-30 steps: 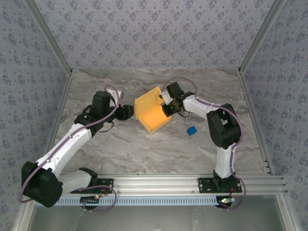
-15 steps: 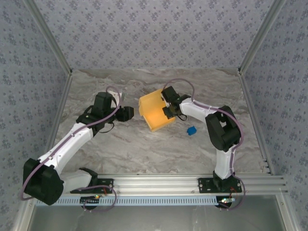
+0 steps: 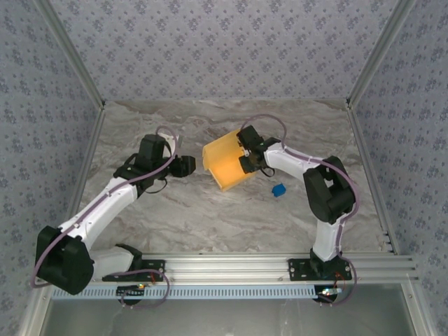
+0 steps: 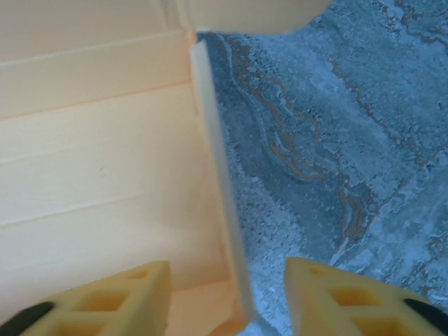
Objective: Fold the paper box
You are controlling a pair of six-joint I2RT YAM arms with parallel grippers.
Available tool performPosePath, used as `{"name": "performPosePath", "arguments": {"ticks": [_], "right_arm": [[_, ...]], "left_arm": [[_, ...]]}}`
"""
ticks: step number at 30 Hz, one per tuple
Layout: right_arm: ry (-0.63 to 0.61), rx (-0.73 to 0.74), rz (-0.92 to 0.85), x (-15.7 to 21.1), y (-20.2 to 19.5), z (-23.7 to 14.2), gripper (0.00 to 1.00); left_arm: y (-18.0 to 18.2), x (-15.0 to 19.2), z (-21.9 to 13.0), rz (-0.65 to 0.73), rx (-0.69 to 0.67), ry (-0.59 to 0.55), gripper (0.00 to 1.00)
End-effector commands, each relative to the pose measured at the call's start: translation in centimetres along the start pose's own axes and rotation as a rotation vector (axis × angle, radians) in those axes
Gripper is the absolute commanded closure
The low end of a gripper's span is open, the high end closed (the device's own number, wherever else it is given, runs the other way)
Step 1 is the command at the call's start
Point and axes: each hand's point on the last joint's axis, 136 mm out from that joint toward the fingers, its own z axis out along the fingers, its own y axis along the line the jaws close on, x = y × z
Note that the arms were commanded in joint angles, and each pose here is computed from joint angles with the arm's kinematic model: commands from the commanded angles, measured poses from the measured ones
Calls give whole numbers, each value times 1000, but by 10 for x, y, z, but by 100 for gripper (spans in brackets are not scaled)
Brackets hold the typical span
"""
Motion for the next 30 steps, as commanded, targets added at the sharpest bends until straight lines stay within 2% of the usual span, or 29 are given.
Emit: {"name": "performPosePath", "arguments": {"ticks": [1, 5, 10, 18, 30], "right_arm": [[-11, -97, 76, 2, 3, -7, 45], [-3, -216, 111, 7, 12, -2, 39], [-17, -260, 118, 13, 16, 5, 39], [-58, -405, 93, 18, 40, -3, 40], [-71, -469, 139, 38, 61, -16, 31]], "left_arm": [[4, 4, 5, -7, 1, 0, 39], [6, 8, 8, -9, -3, 10, 39], [6, 8, 9, -9, -1, 10, 39], [9, 11, 14, -8, -10, 14, 39], [14, 17, 26, -21, -17, 33, 39]]}}
